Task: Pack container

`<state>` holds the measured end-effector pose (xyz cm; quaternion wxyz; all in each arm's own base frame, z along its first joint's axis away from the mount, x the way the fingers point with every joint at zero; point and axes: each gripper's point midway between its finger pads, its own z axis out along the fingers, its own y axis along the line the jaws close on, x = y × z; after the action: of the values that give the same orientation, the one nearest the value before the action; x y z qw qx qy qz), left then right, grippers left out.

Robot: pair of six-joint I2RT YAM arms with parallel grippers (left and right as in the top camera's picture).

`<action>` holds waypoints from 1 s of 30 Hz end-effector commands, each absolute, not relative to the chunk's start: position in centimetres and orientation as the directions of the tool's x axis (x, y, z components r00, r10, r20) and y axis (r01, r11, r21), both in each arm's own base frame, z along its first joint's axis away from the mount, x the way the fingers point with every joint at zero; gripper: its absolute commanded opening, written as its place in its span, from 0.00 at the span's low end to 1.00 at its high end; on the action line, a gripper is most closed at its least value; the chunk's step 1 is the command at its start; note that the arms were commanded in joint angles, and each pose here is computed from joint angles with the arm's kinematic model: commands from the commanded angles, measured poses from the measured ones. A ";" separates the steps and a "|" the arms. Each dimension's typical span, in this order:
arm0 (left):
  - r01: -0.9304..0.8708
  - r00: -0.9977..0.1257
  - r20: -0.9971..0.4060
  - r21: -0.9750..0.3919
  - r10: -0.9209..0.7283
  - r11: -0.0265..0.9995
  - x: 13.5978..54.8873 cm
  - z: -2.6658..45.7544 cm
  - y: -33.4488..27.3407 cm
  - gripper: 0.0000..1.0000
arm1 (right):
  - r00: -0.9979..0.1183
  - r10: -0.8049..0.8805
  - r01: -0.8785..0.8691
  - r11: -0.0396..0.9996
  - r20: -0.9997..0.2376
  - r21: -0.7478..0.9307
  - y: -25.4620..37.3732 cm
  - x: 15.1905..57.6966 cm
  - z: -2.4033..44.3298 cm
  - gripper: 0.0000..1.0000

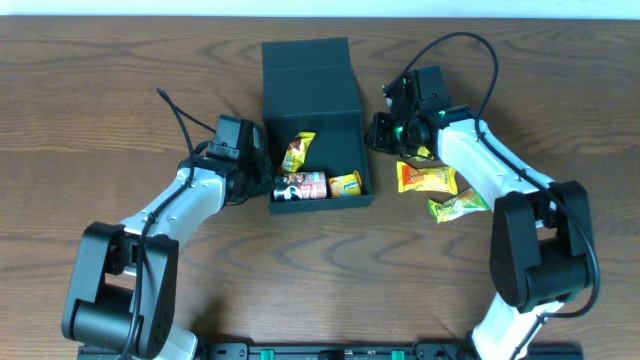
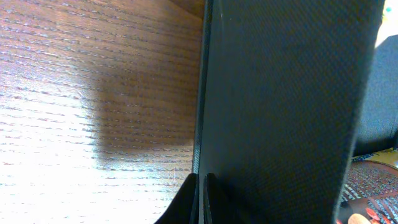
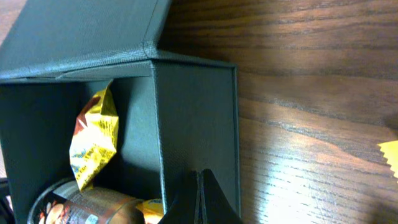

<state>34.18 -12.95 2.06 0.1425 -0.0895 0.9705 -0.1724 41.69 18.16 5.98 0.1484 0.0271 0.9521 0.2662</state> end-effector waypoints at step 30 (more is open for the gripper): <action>-0.197 -0.788 -0.430 -0.502 -0.441 0.842 44.4 7.0 -7.7 0.06 | -0.881 -0.277 -0.412 0.847 -0.384 0.335 25.6 41.4 12.2 0.01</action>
<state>44.32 -6.85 8.09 0.2982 -0.1477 0.9234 -0.1914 40.91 26.32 12.81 0.1688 -0.1963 0.9421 0.2133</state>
